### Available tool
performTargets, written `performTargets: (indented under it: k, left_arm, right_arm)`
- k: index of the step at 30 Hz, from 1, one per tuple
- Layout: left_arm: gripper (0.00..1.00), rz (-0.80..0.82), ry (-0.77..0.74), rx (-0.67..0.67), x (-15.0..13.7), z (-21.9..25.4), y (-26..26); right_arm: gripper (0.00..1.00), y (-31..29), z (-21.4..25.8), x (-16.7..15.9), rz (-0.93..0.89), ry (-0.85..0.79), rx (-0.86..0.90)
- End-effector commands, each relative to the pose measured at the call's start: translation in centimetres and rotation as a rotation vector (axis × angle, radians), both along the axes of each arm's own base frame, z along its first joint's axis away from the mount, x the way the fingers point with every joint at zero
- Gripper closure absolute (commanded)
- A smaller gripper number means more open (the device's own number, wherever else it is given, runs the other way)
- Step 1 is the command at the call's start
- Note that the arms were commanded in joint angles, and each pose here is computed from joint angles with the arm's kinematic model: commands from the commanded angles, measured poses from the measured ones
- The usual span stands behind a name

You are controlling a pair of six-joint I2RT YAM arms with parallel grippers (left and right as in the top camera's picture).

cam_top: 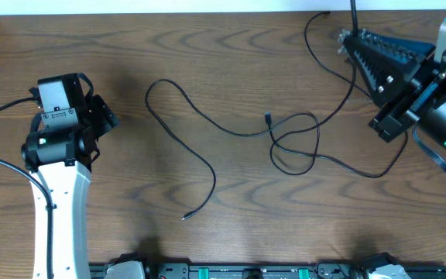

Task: Untangle cables

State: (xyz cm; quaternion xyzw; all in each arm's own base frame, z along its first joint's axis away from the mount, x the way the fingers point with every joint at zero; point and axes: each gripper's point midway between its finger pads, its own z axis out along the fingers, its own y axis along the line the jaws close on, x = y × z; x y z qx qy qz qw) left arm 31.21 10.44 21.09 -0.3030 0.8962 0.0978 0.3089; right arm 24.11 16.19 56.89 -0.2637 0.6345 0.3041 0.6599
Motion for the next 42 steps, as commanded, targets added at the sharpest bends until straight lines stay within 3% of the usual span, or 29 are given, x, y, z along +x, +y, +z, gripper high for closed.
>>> performTargets:
  k: [1,10,21,31,32,33,34,42]
  left_arm:
    - [0.08,0.0,0.003,0.006,0.1,0.1,0.2]
    - [0.08,0.0,0.003,0.006,0.1,0.1,0.2]
    - [0.08,0.0,0.004,0.006,0.1,0.1,0.2]
    - [0.08,0.0,0.004,0.006,0.1,0.1,0.2]
    - [0.08,0.0,0.004,0.006,0.1,0.1,0.2]
    - [0.08,0.0,0.004,0.006,0.1,0.1,0.2]
    - [0.08,0.0,0.004,0.006,0.1,0.1,0.2]
    - [0.08,0.0,0.003,0.006,0.1,0.1,0.2]
  right_arm:
    - [0.99,0.4,-0.4,0.1,0.021,0.025,-0.006]
    - [0.99,4.0,-7.2,4.5,0.085,0.27,-0.091]
    - [0.99,12.6,-18.5,9.9,0.191,0.506,-0.27]
    - [0.97,17.0,-28.3,11.4,0.229,0.682,-0.427]
    - [0.75,17.0,-28.9,11.3,0.235,0.687,-0.447]
    - [0.28,17.1,-29.7,11.1,0.243,0.695,-0.472]
    - [0.01,16.9,-30.4,11.0,0.252,0.703,-0.5]
    - [0.01,11.7,-33.8,12.2,-0.042,0.799,-0.675]
